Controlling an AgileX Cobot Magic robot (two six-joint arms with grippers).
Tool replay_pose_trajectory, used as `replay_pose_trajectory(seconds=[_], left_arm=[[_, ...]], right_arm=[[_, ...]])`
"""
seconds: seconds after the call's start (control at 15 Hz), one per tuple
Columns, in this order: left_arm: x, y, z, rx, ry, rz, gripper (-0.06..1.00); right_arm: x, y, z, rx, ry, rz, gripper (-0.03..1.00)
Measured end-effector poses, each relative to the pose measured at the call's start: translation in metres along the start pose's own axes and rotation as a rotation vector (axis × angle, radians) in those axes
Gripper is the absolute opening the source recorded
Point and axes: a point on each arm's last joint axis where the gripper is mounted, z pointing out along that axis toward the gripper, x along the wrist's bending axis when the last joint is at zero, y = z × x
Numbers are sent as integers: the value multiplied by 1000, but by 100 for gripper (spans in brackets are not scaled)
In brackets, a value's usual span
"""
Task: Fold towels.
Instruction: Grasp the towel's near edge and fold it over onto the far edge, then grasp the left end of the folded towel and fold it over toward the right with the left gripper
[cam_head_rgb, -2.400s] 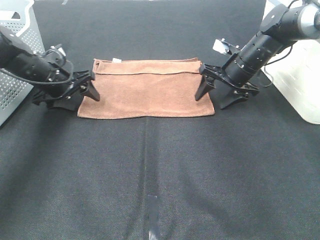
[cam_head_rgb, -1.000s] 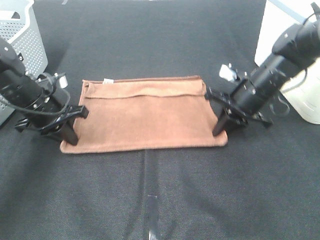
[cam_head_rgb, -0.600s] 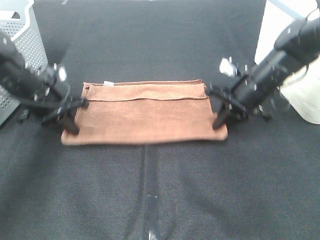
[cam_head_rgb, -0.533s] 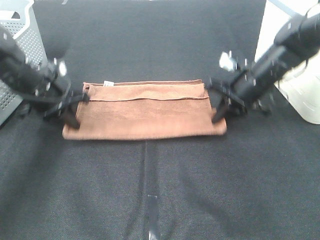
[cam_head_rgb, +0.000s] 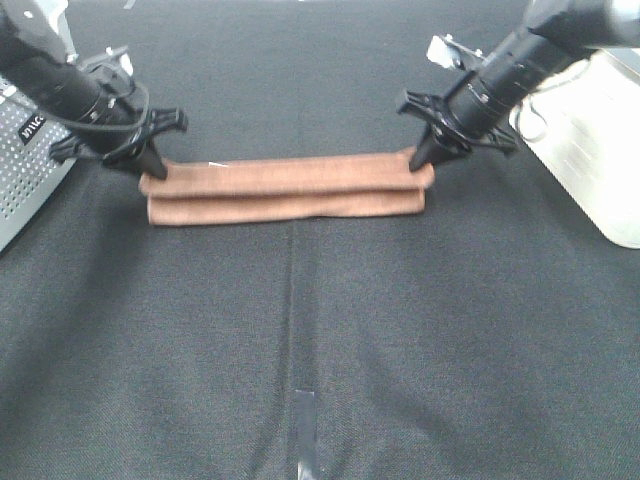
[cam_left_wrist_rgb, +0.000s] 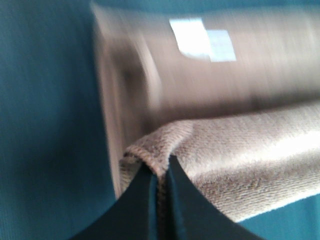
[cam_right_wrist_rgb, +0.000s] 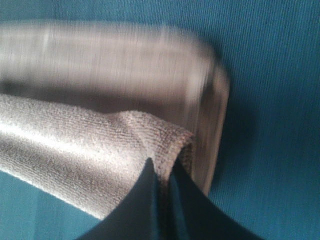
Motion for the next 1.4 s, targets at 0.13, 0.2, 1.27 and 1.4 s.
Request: replay_pose_trajectory(seconds=[0.13, 0.2, 1.27, 1.4], left_arm=[[1, 12, 14, -23, -5, 9, 1], [3, 15, 22, -25, -4, 10, 1], [7, 12, 49, -20, -38, -72, 79], [7, 12, 51, -23, -46, -86, 75]], right_arm=[[-6, 7, 15, -1, -7, -10, 0], [-10, 7, 24, 6, -10, -7, 0], [-4, 12, 12, -17, 2, -12, 78], [-4, 12, 12, -17, 1, -12, 78]])
